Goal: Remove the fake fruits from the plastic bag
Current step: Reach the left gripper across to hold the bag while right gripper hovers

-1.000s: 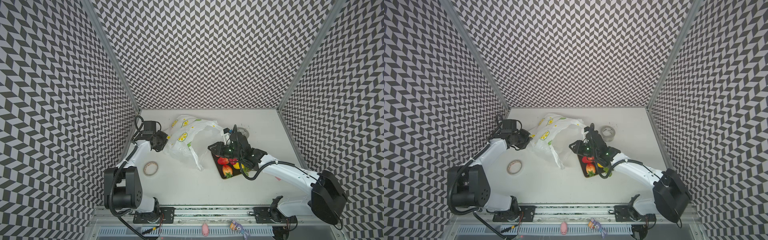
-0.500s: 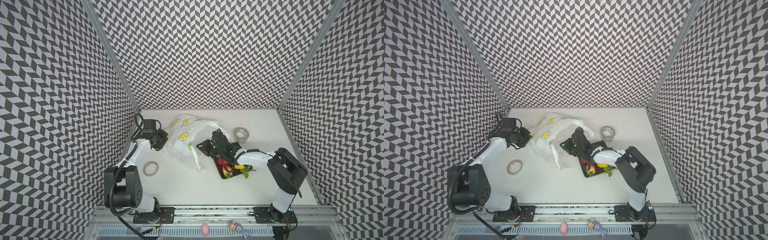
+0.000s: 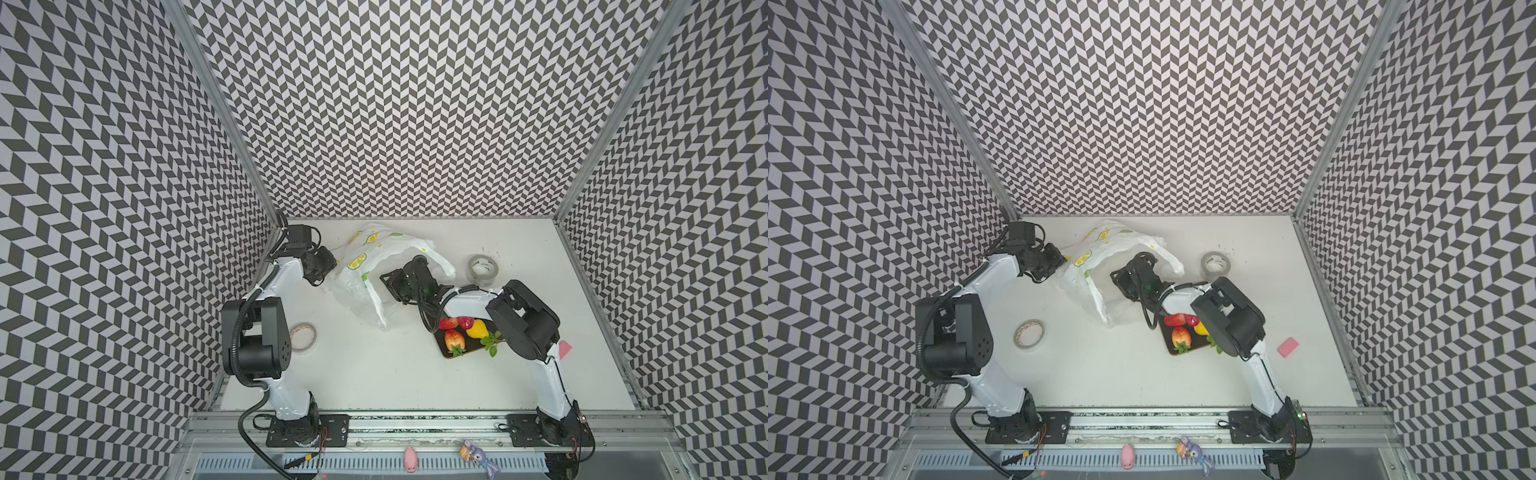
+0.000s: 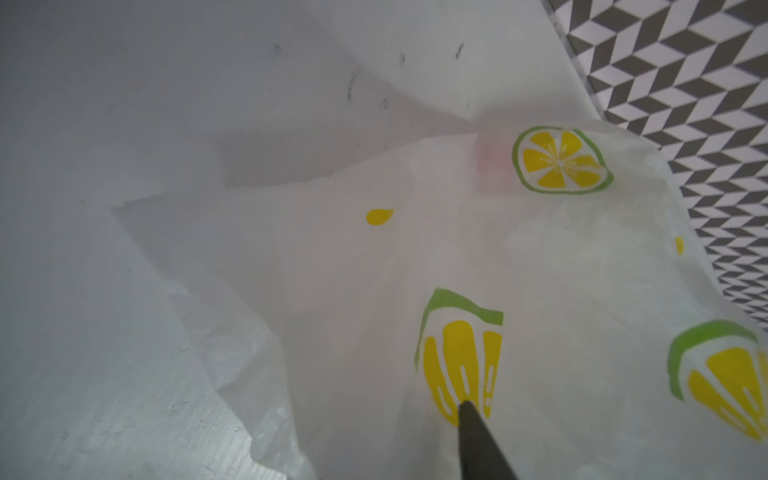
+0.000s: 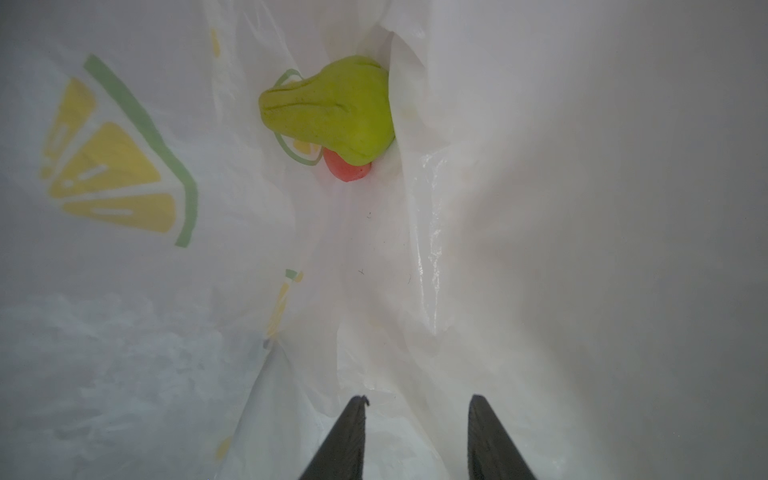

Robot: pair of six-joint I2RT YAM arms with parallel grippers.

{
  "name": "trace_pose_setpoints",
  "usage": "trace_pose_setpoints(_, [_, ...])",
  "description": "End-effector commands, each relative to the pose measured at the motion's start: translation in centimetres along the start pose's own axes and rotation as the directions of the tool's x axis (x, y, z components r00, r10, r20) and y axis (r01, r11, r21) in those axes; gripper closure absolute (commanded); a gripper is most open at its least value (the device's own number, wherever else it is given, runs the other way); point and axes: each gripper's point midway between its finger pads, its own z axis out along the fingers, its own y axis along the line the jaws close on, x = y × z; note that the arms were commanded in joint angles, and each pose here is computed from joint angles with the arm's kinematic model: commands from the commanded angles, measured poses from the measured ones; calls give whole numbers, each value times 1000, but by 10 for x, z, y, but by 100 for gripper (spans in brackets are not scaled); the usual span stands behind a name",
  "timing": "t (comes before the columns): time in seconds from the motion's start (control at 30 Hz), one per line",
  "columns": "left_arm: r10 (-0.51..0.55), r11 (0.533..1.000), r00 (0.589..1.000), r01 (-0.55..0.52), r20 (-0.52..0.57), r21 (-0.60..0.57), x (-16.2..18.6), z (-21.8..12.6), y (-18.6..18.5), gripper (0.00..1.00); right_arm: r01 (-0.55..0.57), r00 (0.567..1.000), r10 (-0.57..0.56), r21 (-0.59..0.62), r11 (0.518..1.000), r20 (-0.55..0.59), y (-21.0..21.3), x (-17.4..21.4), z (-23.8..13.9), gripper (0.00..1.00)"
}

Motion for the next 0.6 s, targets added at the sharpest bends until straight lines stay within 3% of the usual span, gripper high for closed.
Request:
trace_pose_setpoints(0.0, [46, 998, 997, -43, 55, -49, -19, -25, 0, 23, -49, 998, 52, -65, 997, 41, 13, -5, 12, 56])
trace_pose_setpoints(0.03, [40, 998, 996, -35, 81, -55, -24, -36, -2, 1, -56, 998, 58, -68, 996, 36, 12, -5, 15, 56])
trace_pose_setpoints(0.2, [141, 990, 967, -134, 212, -49, -31, -97, -37, 0, -72, 997, 75, -80, 994, 27, 10, -5, 23, 54])
trace_pose_setpoints(0.33, [277, 961, 942, -270, 191, -66, 12, -133, -90, 0, -58, 998, 59, -82, 995, 15, 14, -7, 27, 52])
trace_pose_setpoints(0.5, [461, 883, 866, -428, 192, -191, 72, -171, -123, 0, -36, 999, 35, -80, 996, -6, 15, -2, 25, 52])
trace_pose_setpoints(0.57, [560, 822, 815, -525, 150, -220, 89, -175, -128, 0, -36, 999, 35, -79, 996, -14, 15, -1, 25, 51])
